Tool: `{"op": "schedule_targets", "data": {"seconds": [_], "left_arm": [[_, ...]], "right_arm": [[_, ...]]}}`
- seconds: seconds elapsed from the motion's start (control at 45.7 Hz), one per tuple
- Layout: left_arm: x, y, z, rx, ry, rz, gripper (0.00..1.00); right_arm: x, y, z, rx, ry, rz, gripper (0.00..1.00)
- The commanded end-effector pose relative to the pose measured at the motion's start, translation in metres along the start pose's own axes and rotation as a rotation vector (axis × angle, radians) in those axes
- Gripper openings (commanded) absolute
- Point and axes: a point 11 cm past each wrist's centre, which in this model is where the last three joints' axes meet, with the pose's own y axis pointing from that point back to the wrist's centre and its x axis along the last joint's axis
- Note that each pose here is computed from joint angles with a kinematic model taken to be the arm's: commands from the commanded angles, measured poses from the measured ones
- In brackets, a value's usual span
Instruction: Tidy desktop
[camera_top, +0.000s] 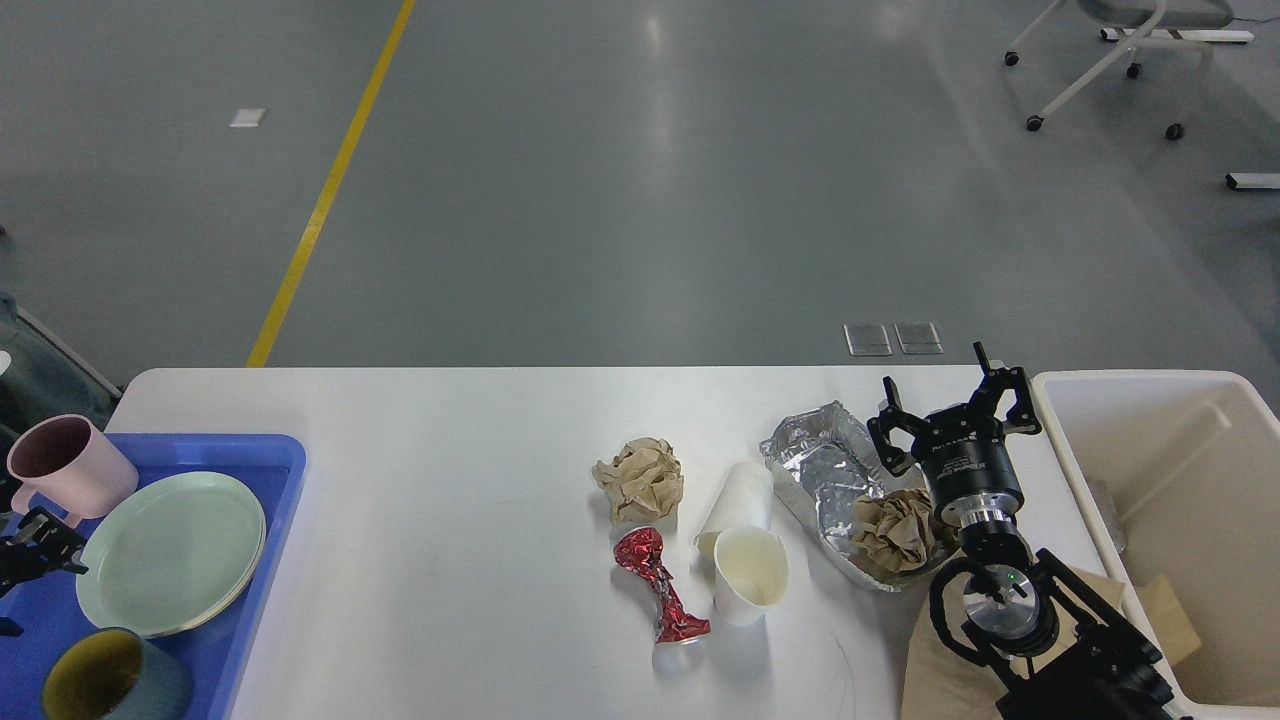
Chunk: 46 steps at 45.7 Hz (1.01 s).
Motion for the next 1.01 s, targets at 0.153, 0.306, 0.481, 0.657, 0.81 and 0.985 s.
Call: {"op": "schedule_targets", "data": {"seconds": [0.153,0.306,0.481,0.657,0.81,0.985], "left_arm": [[0.014,0.016,0.019,-0.033,-0.007,0.026,0.89],[0.037,0.060,0.085,-0.228,0.008,0.057,0.96],[0.042,0.096,0.139,-0.467,0.082,0.019,0.96],[0.032,0.107,0.182,-0.690,0.196,-0.045,0.96],[0.020,0.114,0.209,-0.862,0.305,-0.134,0.96],[0.008,0.120,0.235,-1.192,0.549,-0.257,0.96]], "right_arm": [[0.000,0.000,0.000,-0.001,0.000,0.000,1.00],[0.000,0.000,0.000,0.001,0.000,0.000,1.00],[0.000,0.000,-0.001,0.001,0.002,0.000,1.00],[0.000,0.000,0.000,-0.001,0.002,0.000,1.00],[0.000,0.000,0.000,0.001,0.000,0.000,1.00],[0.000,0.000,-0.001,0.001,0.001,0.000,1.00]]}}
